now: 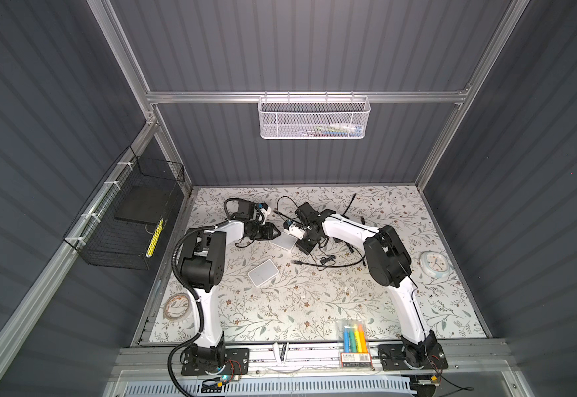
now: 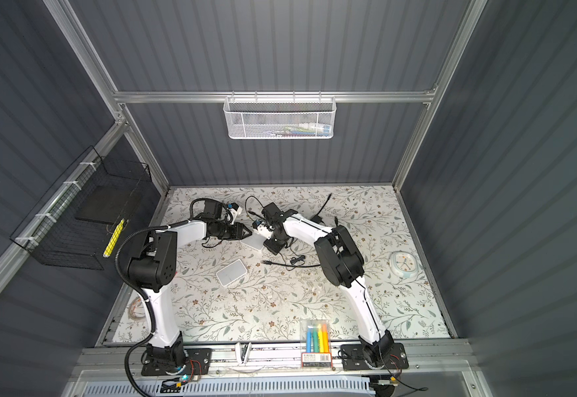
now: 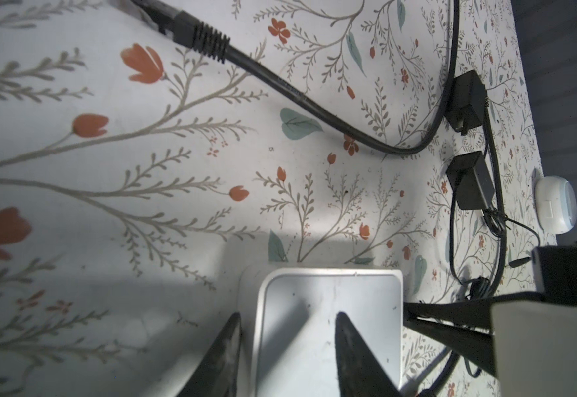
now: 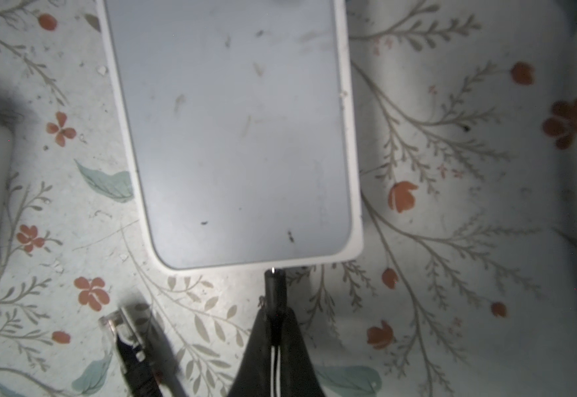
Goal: Insert the plug into the switch port
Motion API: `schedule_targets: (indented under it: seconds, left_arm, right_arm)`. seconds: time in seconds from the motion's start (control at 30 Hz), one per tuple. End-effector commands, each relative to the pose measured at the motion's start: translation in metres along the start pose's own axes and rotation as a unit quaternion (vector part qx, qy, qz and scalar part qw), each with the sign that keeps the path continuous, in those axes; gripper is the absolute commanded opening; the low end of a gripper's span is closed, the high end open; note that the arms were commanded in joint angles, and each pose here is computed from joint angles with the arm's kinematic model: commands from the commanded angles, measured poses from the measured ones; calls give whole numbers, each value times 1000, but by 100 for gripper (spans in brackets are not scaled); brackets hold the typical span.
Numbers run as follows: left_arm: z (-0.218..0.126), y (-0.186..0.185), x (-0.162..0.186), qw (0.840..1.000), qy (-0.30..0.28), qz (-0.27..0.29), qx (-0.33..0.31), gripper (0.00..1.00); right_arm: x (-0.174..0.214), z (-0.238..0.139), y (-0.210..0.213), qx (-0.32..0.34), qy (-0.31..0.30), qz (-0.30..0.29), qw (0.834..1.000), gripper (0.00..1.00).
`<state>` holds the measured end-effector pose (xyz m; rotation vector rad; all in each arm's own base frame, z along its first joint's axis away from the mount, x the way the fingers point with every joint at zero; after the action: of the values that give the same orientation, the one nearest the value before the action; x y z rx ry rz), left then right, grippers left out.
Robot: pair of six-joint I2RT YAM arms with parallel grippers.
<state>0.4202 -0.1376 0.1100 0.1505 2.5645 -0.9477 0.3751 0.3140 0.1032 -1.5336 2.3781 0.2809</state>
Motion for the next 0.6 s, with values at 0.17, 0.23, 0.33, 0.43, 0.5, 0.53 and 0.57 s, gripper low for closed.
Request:
schedule_targets:
  seconds: [0.17,0.23,0.33,0.43,0.5,0.53,0.57]
  left_arm:
    - [9,0,2,999,15,2,29,43]
    - [9,0,3,999,16,4,29,43]
    - [10,1,3,999,18,3,27,42]
    - [11,2,4,999,20,2,26,42]
    - [12,2,5,999,22,3,26,38]
    - [12,2,5,999,23,4,25,38]
    - [12,2,6,999,24,5,25,37]
  right_arm:
    - [-12,3,-1,4,-12,9,1000,0]
    - [-12,1,-2,10,-10,8,1000,0]
    - [-13,-3,-2,15,-12,6,1000,0]
    - [-14,-6,-2,17,-15,5,1000,0]
    - [-13,-7,-3,19,-15,5,1000,0]
    - [-13,-7,-3,20,-15,5,1000,0]
    - [-13,-7,-3,23,-15,4,1000,0]
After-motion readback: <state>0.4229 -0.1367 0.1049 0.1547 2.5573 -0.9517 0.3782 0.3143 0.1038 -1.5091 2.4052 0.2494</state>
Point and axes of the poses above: each gripper's point midway between its finger pads, its own z axis out along the fingers, its own y axis along the line the jaws close on, x = y × z, the point moved 9 cm from there along -z, back along the fingers, and after that the axes turned 9 degrees about -z, right-handed, at the moved point
